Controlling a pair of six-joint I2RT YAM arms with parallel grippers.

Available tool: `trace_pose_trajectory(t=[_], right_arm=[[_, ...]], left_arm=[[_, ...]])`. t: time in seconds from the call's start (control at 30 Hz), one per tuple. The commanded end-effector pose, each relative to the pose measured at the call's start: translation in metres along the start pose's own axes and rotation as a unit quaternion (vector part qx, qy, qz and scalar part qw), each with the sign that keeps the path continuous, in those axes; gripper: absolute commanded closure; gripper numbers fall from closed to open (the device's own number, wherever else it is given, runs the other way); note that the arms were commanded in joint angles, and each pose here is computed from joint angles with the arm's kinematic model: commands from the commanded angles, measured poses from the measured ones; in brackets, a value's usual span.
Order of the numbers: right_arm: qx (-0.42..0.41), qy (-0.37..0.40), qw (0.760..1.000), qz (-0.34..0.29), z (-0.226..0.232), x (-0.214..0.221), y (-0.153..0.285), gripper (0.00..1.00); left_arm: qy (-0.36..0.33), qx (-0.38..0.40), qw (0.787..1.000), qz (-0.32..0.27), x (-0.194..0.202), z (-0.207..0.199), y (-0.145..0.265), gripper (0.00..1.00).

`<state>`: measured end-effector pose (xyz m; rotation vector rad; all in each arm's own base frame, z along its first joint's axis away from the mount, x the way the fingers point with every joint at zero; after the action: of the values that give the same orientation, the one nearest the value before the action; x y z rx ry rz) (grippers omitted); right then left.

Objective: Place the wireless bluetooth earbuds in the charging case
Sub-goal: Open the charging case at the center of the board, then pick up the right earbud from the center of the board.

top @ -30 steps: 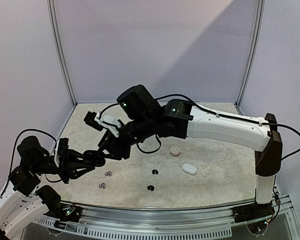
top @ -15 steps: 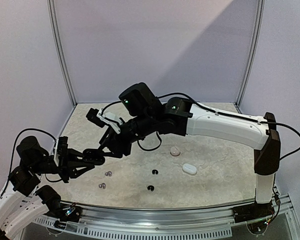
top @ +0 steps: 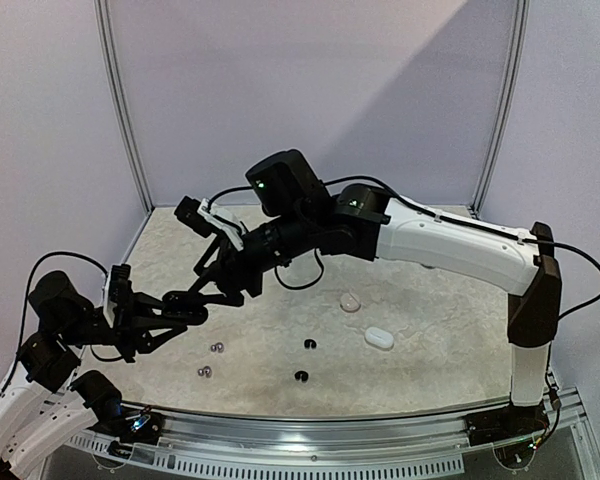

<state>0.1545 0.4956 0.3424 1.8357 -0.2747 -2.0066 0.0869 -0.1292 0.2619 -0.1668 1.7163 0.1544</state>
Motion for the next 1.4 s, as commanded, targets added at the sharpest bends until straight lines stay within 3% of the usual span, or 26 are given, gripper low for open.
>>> trace_pose_trajectory(t=[0.0, 0.17, 0.27, 0.37, 0.5, 0.63, 0.8, 1.0, 1.37], right_arm=[[-0.009, 0.011, 0.999, -0.043, 0.003, -0.025, 0.024, 0.32], [0.028, -0.024, 0.997, -0.071, -0.017, -0.028, 0.053, 0.34], [0.092, -0.082, 0.99, -0.07, -0.046, -0.01, 0.074, 0.43], [0.196, -0.168, 0.966, -0.001, -0.084, 0.035, 0.088, 0.59], [0.273, -0.216, 0.931, 0.112, -0.112, 0.099, 0.083, 0.72], [0.267, -0.214, 0.914, 0.217, -0.122, 0.152, 0.062, 0.79], [0.218, -0.215, 0.901, 0.306, -0.122, 0.206, 0.041, 0.85], [0.17, -0.206, 0.905, 0.332, -0.112, 0.245, 0.03, 0.84], [0.13, -0.204, 0.908, 0.343, -0.106, 0.273, 0.019, 0.81]], left_arm=[[0.01, -0.005, 1.0, -0.003, 0.001, 0.003, -0.001, 1.0], [0.01, -0.005, 1.0, -0.006, 0.0, 0.003, -0.001, 1.0], [0.008, -0.005, 1.0, -0.007, 0.0, 0.002, 0.0, 1.0], [0.007, -0.005, 1.0, -0.009, -0.001, 0.002, 0.0, 1.0], [0.003, -0.003, 1.0, -0.01, -0.001, 0.001, 0.001, 1.0], [0.001, -0.002, 1.0, -0.01, -0.001, 0.001, 0.001, 1.0], [-0.004, -0.002, 1.0, -0.01, 0.0, 0.0, 0.002, 1.0], [-0.004, -0.001, 1.0, -0.01, 0.0, 0.0, 0.002, 1.0], [-0.005, -0.002, 1.0, -0.009, 0.001, 0.001, 0.002, 1.0]])
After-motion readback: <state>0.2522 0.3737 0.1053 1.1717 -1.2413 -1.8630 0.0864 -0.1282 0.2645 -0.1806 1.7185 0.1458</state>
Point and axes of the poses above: each gripper's point midway between its finger pads, its own y axis back along the fingers, its own z axis along the line the jaws close on, x = y × z, the point moved 8 cm from there along y, back along the fingers, and after that the axes turned 6 degrees about y, right-handed, at the moved point
